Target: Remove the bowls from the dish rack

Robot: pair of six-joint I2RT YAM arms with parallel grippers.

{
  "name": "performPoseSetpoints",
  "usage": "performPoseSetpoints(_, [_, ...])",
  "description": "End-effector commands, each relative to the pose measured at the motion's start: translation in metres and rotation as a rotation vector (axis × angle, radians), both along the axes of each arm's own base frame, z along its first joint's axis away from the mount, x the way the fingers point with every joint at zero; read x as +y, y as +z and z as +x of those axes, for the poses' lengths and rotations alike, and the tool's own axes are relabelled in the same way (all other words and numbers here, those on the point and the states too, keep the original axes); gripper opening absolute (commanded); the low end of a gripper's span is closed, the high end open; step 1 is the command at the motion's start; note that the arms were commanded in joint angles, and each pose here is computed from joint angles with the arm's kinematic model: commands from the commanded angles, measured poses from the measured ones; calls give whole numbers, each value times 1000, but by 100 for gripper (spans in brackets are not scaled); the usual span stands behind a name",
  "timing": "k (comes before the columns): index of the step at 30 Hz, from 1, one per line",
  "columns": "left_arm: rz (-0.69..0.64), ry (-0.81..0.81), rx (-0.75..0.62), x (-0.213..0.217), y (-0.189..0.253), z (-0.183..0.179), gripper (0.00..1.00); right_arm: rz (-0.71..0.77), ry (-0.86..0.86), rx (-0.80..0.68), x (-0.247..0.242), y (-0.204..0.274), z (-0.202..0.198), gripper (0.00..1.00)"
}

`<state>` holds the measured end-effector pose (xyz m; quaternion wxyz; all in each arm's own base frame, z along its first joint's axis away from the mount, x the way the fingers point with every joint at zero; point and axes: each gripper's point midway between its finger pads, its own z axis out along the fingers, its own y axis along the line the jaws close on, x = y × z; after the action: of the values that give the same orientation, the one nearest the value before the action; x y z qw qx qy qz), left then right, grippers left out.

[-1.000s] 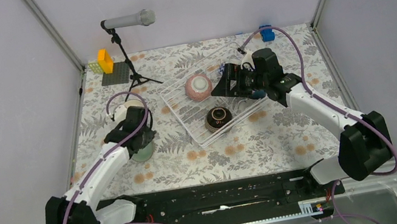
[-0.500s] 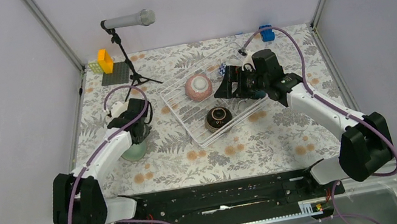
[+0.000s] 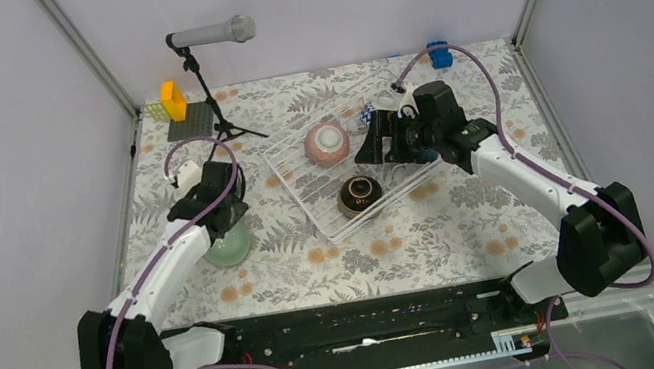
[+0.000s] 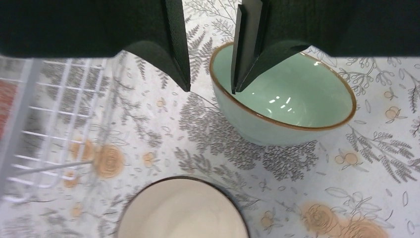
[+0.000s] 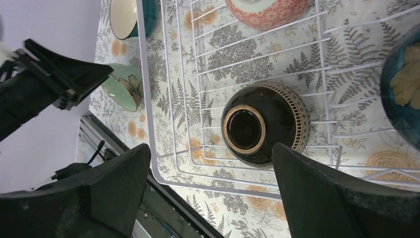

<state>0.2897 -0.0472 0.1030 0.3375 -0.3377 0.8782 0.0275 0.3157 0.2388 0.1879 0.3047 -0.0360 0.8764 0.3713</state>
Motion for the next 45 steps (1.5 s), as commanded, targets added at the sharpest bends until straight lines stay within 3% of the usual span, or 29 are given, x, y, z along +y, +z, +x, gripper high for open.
performPoseSetpoints(1, [-61, -78, -156, -12, 38, 14, 41, -66, -16, -50, -4, 10, 10, 95])
performPoseSetpoints(10, [-143, -162, -267, -27, 61, 12, 45, -433, 5, -90, -1, -19, 2, 89])
performPoseSetpoints(17, [-155, -182, -247, -29, 51, 5, 46, -437, 20, -82, 5, -27, 0, 89])
performPoseSetpoints(23, [-186, -215, -214, -35, 40, -6, 69, -437, 22, -93, 4, -27, -1, 92])
performPoseSetpoints(45, [-115, 18, -123, 6, 3, 3, 63, -398, 40, -122, 7, -18, -5, 93])
